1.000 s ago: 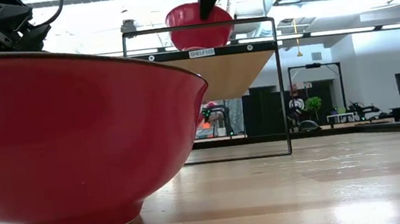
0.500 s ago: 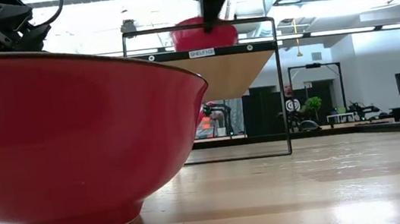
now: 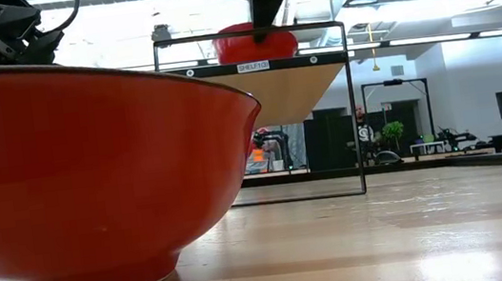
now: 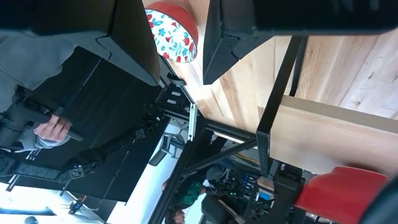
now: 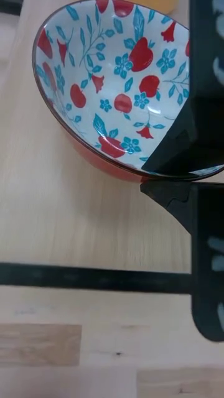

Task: Pick & Place Mini bowls
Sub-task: Put the middle white patterned bowl on the shelf, then stack the top white patterned bowl on top of the white patterned bowl on the shelf

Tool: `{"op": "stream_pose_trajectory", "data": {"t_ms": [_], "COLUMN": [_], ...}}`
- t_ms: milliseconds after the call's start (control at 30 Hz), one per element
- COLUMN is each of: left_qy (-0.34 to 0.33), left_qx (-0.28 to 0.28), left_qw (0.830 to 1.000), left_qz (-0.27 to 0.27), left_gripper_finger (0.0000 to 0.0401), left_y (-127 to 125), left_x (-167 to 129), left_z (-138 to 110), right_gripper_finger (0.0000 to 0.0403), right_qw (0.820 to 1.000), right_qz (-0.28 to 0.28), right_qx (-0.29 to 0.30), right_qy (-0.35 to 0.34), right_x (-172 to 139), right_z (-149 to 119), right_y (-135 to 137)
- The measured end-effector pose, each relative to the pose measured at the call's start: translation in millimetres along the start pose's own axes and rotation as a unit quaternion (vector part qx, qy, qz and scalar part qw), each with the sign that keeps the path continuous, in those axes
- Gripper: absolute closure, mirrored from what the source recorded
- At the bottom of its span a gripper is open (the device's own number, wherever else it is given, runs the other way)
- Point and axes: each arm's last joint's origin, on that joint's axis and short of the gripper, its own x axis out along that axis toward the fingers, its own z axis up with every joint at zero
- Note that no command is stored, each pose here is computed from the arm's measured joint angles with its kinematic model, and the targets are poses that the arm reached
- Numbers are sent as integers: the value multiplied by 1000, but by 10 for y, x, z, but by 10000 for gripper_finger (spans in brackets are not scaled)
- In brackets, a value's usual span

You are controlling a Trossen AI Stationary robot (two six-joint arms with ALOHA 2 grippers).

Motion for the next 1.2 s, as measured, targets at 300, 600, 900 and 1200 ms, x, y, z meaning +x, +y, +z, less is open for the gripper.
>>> {"op": "stream_pose_trajectory", "data": {"t_ms": [300,600,900,1200], "left_qy": [0,0,0,0], "left_qx": [0,0,0,0], "left_qw": [1000,1000,1000,1000], "left_qz": [0,0,0,0], "left_gripper_finger": [280,280,280,280], "left_y": [0,0,0,0], "left_x": [0,0,0,0], "left_z": [0,0,0,0], "right_gripper_finger": [385,355,319,298], "right_qw": [1000,999,999,997], "right_qz": [8,48,52,46], "right_qx": [-3,-2,-3,6], "right_qy": [-2,-10,-7,-65], "right_x": [-5,-7,-24,-416], "right_z": [4,13,-1,-12], "right_y": [27,47,51,-14]}}
